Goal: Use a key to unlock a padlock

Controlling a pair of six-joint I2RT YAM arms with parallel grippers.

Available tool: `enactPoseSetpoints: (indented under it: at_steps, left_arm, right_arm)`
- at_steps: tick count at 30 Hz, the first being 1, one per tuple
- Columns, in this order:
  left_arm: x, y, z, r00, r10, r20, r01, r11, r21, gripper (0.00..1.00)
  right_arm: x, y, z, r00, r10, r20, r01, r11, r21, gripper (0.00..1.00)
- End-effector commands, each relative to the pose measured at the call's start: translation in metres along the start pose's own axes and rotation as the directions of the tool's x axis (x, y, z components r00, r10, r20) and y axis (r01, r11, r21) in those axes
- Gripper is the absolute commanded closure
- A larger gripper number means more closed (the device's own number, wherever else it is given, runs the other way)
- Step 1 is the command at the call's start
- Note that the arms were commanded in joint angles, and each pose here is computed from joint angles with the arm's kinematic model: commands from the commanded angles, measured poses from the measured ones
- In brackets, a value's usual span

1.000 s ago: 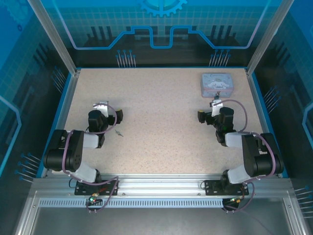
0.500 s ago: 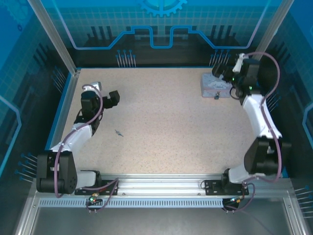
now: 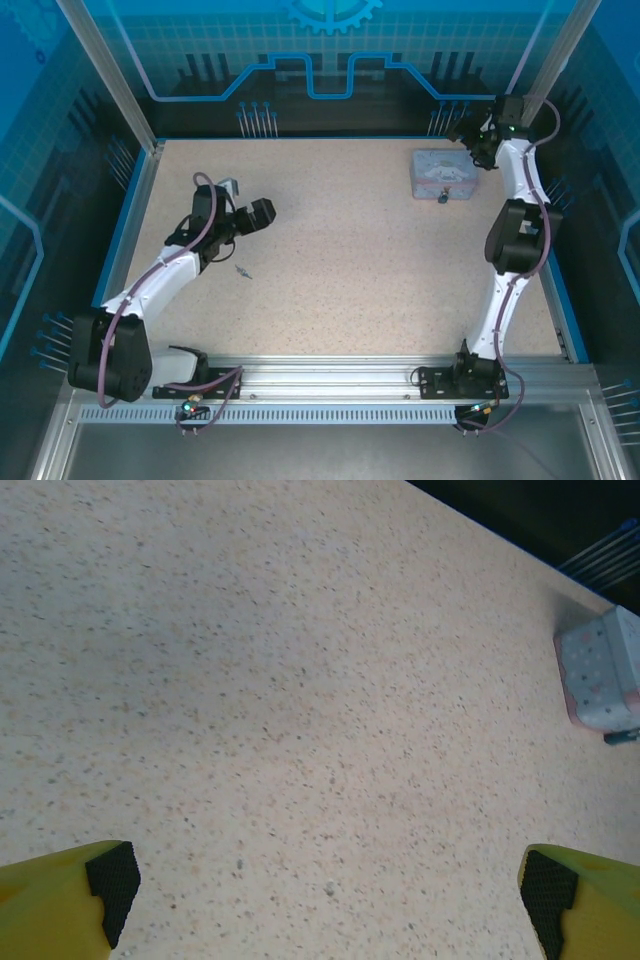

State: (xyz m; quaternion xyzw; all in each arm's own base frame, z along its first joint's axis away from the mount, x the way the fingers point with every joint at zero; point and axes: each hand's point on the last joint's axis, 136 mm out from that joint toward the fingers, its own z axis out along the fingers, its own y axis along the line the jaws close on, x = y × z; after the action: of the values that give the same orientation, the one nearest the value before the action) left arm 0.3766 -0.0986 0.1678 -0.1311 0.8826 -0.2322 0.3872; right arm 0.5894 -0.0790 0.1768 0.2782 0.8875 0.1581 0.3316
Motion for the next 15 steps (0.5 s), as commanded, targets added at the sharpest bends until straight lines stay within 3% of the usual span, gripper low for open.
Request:
enactPoseSetpoints:
  at_steps: [1, 12, 15]
  left_arm:
    - [0.004, -0.02, 0.001, 0.998, 0.025, -0.054, -0.023, 0.999, 0.037, 0.01]
    - [0.009, -0.053, 0.006, 0.992, 0.078, -0.102, -0.07, 0.994, 0.081, 0.01]
    - [0.007, -0.059, 0.006, 0.992, 0.08, -0.097, -0.071, 0.993, 0.092, 0.01]
  right_arm:
    - [0.005, -0.024, 0.014, 0.997, 0.022, -0.069, -0.014, 0.994, 0.108, 0.01]
    - [0.004, -0.056, 0.073, 0.985, 0.157, -0.076, -0.145, 0.98, 0.135, 0.04]
    - [0.004, -0.051, 0.082, 0.982, 0.168, -0.084, -0.161, 0.983, 0.087, 0.05]
